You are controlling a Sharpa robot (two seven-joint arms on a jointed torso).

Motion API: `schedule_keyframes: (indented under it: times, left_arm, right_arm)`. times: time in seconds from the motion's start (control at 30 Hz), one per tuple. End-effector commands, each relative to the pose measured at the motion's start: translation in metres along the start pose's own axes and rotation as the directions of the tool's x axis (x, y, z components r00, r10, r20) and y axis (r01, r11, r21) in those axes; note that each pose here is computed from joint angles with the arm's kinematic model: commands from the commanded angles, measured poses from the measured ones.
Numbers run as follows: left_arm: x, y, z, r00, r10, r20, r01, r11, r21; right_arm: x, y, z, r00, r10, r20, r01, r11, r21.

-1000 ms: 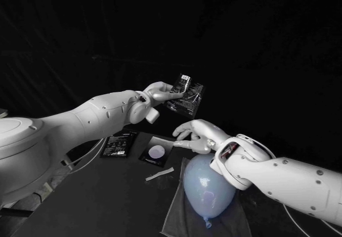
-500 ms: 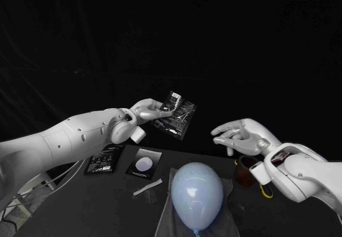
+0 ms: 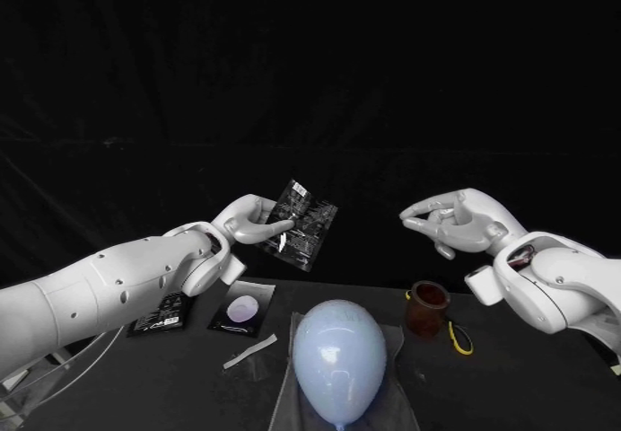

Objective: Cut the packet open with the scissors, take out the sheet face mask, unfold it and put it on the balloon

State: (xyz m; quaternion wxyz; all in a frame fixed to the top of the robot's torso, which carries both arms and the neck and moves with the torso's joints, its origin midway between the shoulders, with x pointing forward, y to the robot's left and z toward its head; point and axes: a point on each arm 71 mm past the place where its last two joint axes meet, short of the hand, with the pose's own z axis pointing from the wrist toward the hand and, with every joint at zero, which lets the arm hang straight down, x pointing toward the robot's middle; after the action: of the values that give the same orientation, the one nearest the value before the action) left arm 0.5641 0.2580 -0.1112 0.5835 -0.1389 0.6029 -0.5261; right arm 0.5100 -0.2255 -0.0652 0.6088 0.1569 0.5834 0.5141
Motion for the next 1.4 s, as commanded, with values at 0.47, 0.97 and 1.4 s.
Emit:
schedule_keyframes:
  times: [0.47, 0.97, 1.4]
  left_arm:
    - [0.0142, -0.0042, -0.0061, 0.967, 0.227, 0.120, -0.247, 0.949, 0.197]
    - [0.0295, -0.0067, -0.0050, 0.969, 0.237, 0.066, -0.245, 0.944, 0.221]
    - [0.0369, -0.0124, -0.0054, 0.976, 0.212, 0.046, -0.217, 0.948, 0.232]
  right_arm:
    - [0.035, 0.037, 0.041, 0.928, -0.371, -0.001, 0.366, 0.915, -0.168]
    - [0.071, 0.059, 0.062, 0.885, -0.463, 0.039, 0.458, 0.855, -0.243]
    - [0.080, 0.058, 0.064, 0.881, -0.472, -0.017, 0.454, 0.857, -0.245]
